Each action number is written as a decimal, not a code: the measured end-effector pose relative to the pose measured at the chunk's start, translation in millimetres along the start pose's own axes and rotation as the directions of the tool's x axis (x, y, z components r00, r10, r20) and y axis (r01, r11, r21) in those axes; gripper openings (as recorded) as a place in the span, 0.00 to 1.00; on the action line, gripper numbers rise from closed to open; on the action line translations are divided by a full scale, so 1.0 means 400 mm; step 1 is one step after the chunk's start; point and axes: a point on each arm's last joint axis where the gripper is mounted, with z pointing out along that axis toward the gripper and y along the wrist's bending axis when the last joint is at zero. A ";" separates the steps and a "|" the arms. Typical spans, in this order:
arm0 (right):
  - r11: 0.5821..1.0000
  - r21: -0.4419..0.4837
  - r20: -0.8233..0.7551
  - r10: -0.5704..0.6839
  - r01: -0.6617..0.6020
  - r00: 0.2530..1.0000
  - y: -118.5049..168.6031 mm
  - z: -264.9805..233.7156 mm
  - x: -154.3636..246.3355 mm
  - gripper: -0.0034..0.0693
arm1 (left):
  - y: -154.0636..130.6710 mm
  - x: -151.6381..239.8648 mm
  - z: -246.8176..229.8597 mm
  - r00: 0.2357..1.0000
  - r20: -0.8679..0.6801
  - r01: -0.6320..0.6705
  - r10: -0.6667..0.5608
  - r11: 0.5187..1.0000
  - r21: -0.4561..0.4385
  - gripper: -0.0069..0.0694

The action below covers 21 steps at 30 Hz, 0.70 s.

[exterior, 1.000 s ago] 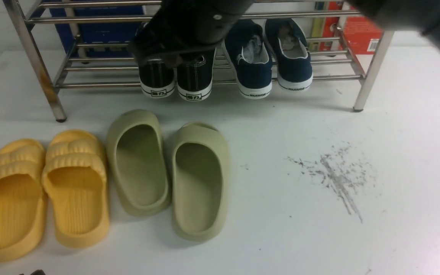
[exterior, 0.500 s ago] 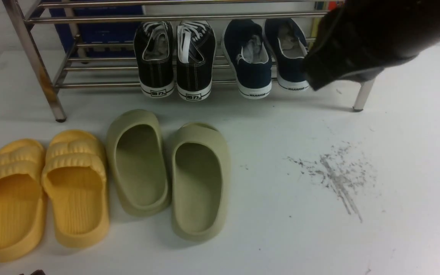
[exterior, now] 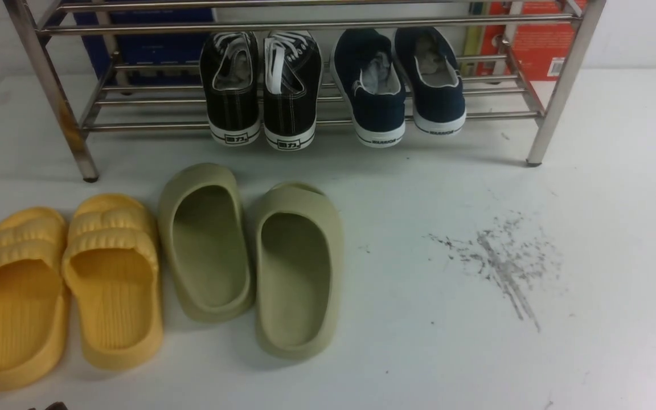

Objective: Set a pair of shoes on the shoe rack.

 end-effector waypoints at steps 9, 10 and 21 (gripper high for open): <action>0.927 0.290 0.437 0.094 -0.240 0.894 -0.063 0.055 0.369 0.04 | 0.000 0.000 0.000 1.000 0.000 0.000 0.000 1.000 0.000 0.40; 0.915 0.310 0.463 0.092 -0.258 0.881 -0.062 0.070 0.409 0.04 | 0.000 0.000 0.000 1.000 0.000 0.000 0.000 1.000 0.000 0.40; 0.886 0.350 0.452 0.125 -0.304 0.883 -0.062 0.187 0.573 0.04 | 0.000 0.000 0.000 1.000 -0.002 0.000 0.000 1.000 0.000 0.40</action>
